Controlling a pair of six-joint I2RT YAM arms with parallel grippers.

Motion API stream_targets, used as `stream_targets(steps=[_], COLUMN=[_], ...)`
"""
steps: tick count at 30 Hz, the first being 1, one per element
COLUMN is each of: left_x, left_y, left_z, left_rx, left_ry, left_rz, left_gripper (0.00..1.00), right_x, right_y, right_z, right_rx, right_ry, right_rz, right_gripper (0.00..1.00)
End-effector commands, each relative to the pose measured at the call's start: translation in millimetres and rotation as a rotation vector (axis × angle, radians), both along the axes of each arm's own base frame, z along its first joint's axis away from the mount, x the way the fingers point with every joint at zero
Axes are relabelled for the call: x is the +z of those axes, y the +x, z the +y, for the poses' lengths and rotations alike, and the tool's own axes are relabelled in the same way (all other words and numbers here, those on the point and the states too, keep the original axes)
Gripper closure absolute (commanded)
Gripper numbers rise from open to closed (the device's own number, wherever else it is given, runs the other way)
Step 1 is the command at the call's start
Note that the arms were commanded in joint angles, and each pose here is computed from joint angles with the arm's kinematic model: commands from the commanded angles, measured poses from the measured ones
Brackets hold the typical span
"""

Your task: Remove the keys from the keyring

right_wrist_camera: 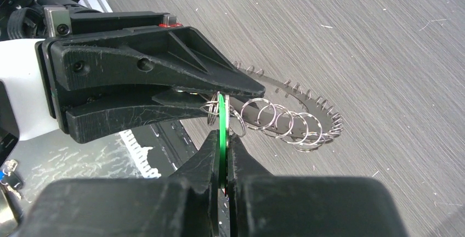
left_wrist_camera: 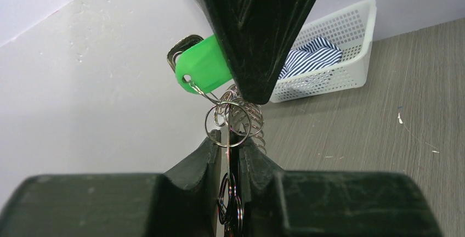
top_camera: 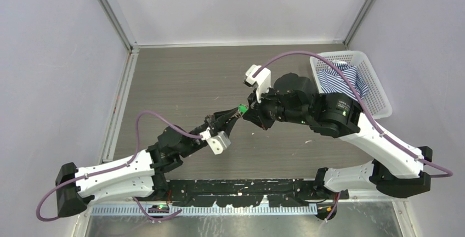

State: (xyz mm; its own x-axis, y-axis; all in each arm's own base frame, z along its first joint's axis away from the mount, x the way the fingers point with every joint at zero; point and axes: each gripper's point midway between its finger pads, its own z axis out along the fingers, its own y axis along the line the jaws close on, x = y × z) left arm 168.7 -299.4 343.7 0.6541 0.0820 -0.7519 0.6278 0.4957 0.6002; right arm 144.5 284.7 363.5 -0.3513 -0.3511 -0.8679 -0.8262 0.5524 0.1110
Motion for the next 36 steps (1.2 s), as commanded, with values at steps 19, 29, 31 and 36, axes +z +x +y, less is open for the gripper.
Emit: stream_targets(steps=[19,29,31,36], left_x=[23.9,30.8,32.5,28.1], left_y=[-12.5,-14.0,-14.0,-11.0], left_z=[6.0,20.7,22.4,23.2], left_rx=[-0.012,-0.011,-0.012,0.001], left_ry=[-0.076,-0.175,-0.191,-0.189], left_rz=[-0.037,0.071,0.089,0.133], left_gripper=[1.0,1.0,1.0,1.0], right_x=[25.2,28.3,26.8,30.4], right_y=[21.9,20.2,19.8,21.0], right_z=[-1.2,-22.1,-25.4,-32.4], right_rx=[-0.055,-0.094,-0.1,-0.122], right_ry=[0.039,0.043,0.032,0.035], right_rz=[-0.063,-0.093,-0.091,-0.107], right_gripper=[0.99,0.99,0.99,0.99])
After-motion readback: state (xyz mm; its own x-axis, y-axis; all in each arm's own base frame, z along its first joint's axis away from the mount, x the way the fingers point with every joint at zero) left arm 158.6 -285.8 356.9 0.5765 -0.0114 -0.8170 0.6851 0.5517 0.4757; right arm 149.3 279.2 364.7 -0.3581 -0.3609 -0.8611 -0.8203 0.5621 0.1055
